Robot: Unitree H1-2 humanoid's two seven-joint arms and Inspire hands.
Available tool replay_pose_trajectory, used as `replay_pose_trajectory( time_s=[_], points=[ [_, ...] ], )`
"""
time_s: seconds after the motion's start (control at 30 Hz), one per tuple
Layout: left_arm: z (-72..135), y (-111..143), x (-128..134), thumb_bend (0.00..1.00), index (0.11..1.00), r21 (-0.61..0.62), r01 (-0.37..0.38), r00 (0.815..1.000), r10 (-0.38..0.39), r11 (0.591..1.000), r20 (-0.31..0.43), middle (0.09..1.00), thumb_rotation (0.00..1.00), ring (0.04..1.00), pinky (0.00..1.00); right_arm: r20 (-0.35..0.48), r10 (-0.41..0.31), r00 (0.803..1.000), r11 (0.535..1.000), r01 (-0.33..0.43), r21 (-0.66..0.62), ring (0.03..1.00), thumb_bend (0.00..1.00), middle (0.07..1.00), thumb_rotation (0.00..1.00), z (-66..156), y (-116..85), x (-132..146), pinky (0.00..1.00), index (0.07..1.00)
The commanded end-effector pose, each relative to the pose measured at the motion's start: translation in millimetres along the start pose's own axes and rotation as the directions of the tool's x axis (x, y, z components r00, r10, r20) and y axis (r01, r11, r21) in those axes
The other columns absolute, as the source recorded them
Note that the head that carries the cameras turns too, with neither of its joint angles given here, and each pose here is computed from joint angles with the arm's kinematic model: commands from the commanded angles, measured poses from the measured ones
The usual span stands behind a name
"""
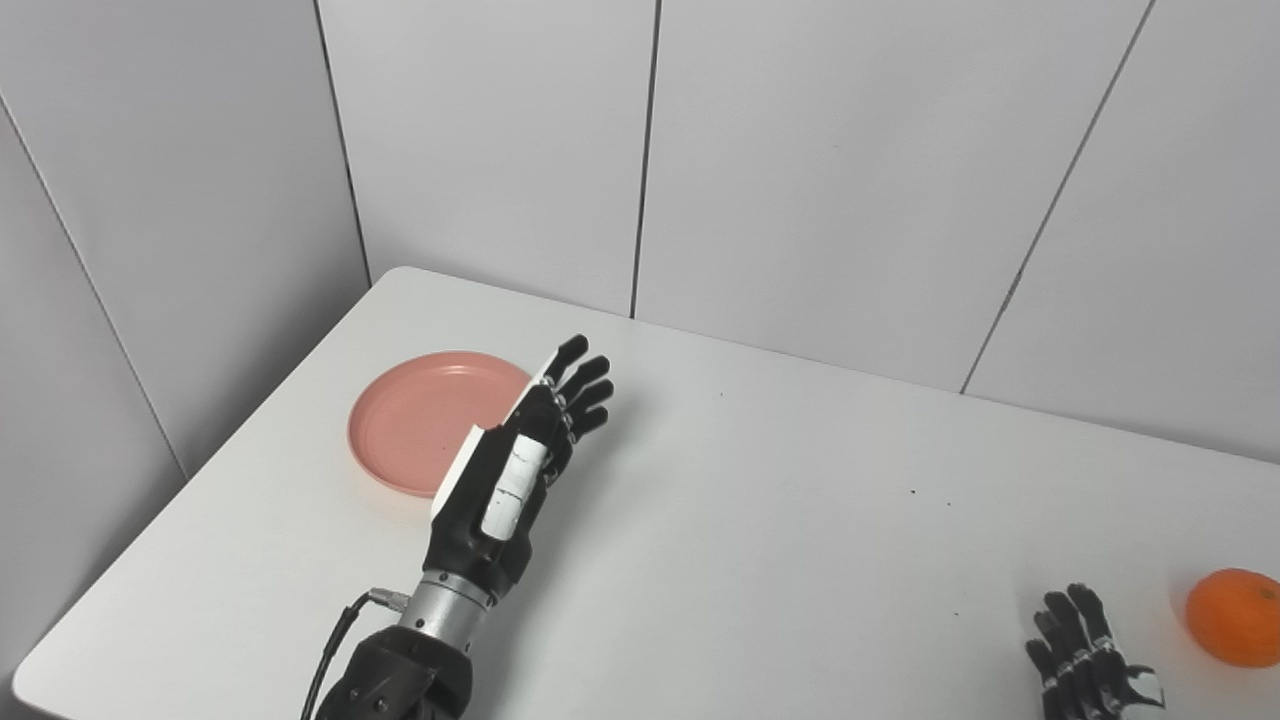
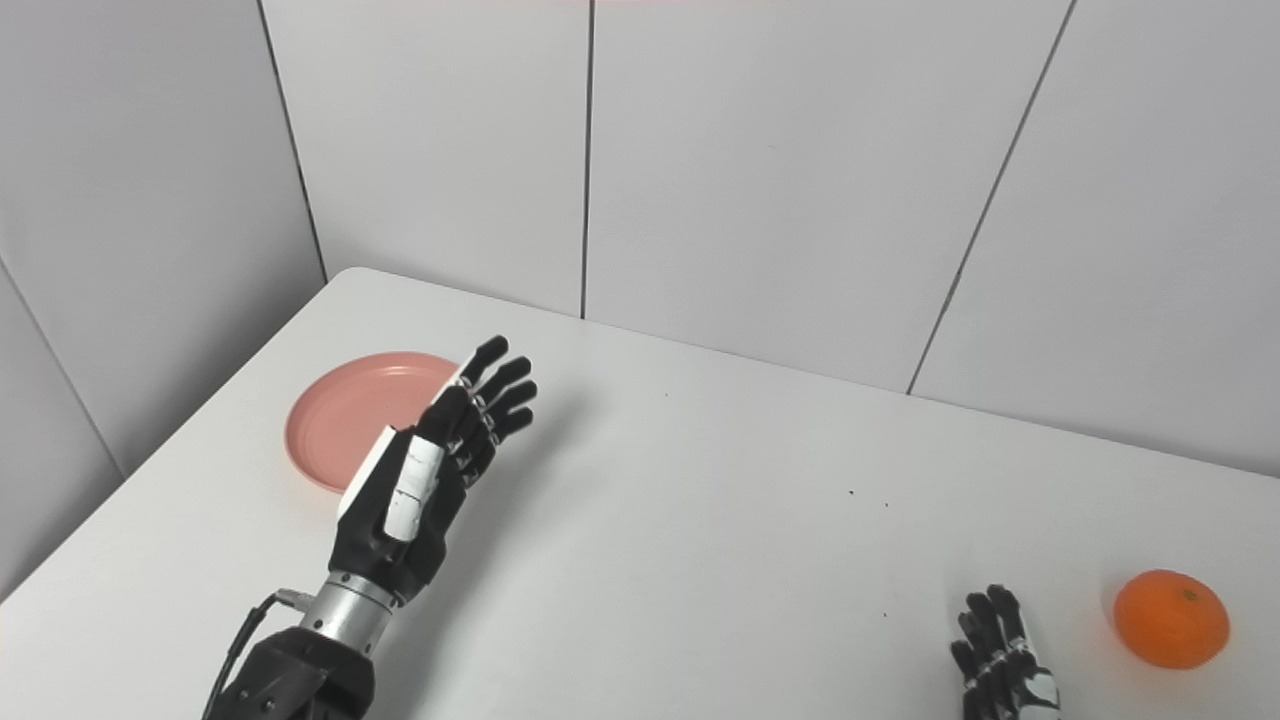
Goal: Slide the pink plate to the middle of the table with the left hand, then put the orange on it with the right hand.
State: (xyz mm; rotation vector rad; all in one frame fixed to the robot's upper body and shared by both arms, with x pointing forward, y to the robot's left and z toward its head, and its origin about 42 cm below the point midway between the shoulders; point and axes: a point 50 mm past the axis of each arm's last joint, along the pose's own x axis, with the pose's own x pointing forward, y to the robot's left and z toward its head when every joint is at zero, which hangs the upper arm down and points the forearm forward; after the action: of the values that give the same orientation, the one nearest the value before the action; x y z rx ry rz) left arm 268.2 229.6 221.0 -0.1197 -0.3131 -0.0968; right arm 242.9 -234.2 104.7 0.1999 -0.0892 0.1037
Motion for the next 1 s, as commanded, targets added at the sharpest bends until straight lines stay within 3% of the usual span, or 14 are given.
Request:
replay_pose_trajectory(
  time_s=[0.0, 0.33, 0.57, 0.8, 0.97],
  points=[
    [13.3, 6.9, 8.8, 0.98, 0.965, 0.001, 0.008, 0.999, -0.008, 1.0, 0.041, 0.955, 0.89, 0.944, 0.97, -0.127, -0.038, 0.991, 0.997, 0.047, 0.066, 0.979, 0.84, 0.953, 1.0, -39.9, 4.7, -29.2, 1.0, 0.955],
    [44.8, 33.8, 42.7, 1.0, 0.925, -0.027, 0.022, 0.995, -0.019, 0.999, 0.103, 0.932, 0.88, 0.9, 0.88, -0.125, -0.033, 0.992, 0.997, 0.041, 0.066, 0.988, 0.83, 0.957, 1.0, -41.1, 3.1, -29.7, 1.0, 0.957],
    [74.0, 66.1, 65.1, 1.0, 0.929, 0.027, -0.005, 0.989, 0.001, 1.0, 0.149, 0.924, 0.89, 0.912, 0.86, -0.13, -0.033, 0.991, 0.998, 0.041, 0.057, 0.99, 0.84, 0.959, 1.0, -41.5, 1.5, -30.4, 1.0, 0.962],
    [85.8, 115.7, 87.7, 1.0, 0.94, 0.066, -0.036, 0.987, 0.025, 0.997, 0.161, 0.924, 0.85, 0.896, 0.89, -0.137, -0.029, 0.99, 0.998, 0.037, 0.051, 0.996, 0.83, 0.963, 1.0, -41.6, -0.6, -30.6, 1.0, 0.966],
    [85.9, 139.3, 100.3, 1.0, 0.894, 0.076, -0.073, 0.987, 0.061, 0.994, 0.148, 0.907, 0.84, 0.882, 0.87, -0.134, -0.027, 0.991, 0.998, 0.033, 0.048, 0.999, 0.82, 0.962, 1.0, -41.5, -1.1, -29.9, 1.0, 0.972]
  ],
)
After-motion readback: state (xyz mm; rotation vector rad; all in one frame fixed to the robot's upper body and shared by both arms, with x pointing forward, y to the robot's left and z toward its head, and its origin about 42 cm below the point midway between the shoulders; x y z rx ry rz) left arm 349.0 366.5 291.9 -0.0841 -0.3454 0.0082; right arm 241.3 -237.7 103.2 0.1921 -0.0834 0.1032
